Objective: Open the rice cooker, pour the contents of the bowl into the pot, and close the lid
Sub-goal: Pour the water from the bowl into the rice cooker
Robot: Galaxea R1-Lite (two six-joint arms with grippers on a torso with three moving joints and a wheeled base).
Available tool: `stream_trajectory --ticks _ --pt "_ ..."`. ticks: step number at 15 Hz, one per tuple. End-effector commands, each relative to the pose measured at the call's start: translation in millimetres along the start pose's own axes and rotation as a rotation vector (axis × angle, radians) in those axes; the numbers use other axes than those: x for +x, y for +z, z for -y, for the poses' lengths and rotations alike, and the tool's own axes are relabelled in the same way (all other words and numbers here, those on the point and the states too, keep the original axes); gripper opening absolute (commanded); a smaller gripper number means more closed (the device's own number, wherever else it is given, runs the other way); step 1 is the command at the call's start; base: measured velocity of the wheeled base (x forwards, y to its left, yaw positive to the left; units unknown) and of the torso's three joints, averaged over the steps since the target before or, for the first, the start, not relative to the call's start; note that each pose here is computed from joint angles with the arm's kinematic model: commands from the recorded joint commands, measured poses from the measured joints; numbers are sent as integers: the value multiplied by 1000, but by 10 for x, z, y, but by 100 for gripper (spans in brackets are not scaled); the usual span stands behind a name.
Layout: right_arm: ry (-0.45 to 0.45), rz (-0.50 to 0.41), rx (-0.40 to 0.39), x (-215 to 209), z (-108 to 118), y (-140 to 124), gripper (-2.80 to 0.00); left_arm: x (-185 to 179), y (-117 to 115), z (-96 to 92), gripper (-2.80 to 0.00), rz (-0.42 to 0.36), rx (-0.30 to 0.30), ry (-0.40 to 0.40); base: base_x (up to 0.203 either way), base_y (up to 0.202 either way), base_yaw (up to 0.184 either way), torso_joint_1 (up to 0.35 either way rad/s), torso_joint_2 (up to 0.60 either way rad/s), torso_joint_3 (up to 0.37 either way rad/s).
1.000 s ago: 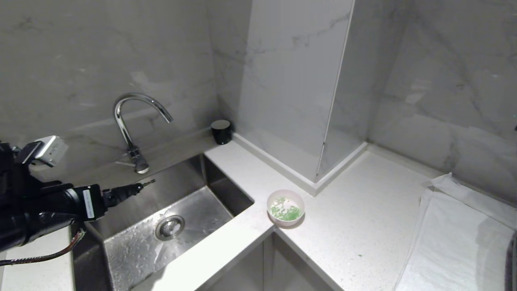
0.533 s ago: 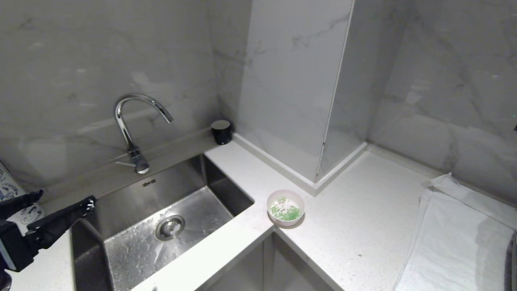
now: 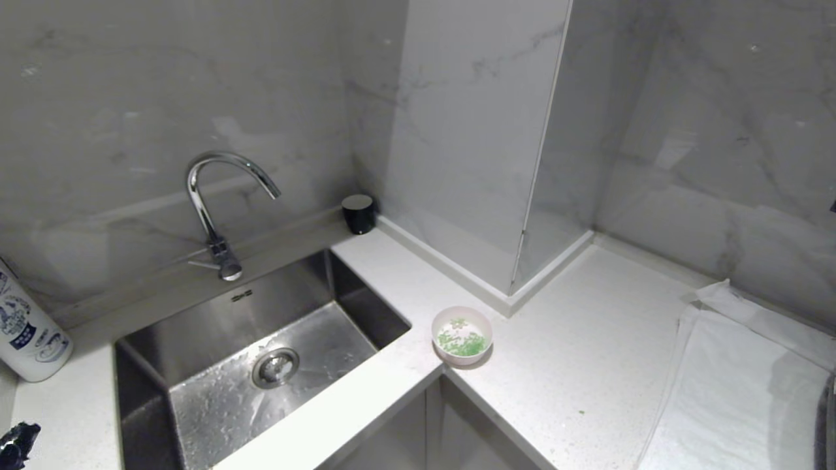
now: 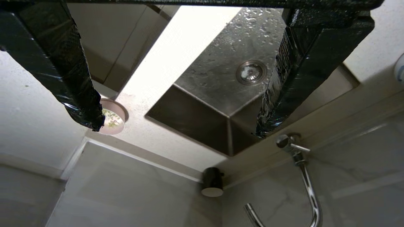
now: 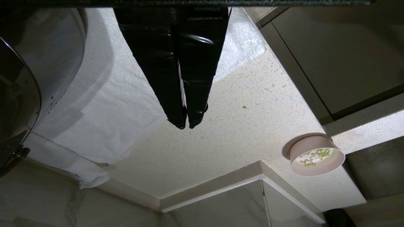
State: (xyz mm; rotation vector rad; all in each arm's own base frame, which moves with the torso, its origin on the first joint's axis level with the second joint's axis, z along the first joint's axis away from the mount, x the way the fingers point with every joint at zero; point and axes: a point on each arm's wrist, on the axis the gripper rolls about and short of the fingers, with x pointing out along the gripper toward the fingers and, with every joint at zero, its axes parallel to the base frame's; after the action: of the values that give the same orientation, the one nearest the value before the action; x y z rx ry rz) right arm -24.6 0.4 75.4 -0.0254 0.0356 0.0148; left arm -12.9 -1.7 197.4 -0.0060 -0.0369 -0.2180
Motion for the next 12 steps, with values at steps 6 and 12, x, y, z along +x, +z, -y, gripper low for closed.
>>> stream_trajectory --ticks 6,12 --pt "0 -1 0 1 0 0 -280 -214 121 64 0 118 199 136 0 0 0 0 0 0" --pt "1 -1 0 0 0 0 -280 -295 -271 78 0 126 187 98 0 0 0 0 0 0"
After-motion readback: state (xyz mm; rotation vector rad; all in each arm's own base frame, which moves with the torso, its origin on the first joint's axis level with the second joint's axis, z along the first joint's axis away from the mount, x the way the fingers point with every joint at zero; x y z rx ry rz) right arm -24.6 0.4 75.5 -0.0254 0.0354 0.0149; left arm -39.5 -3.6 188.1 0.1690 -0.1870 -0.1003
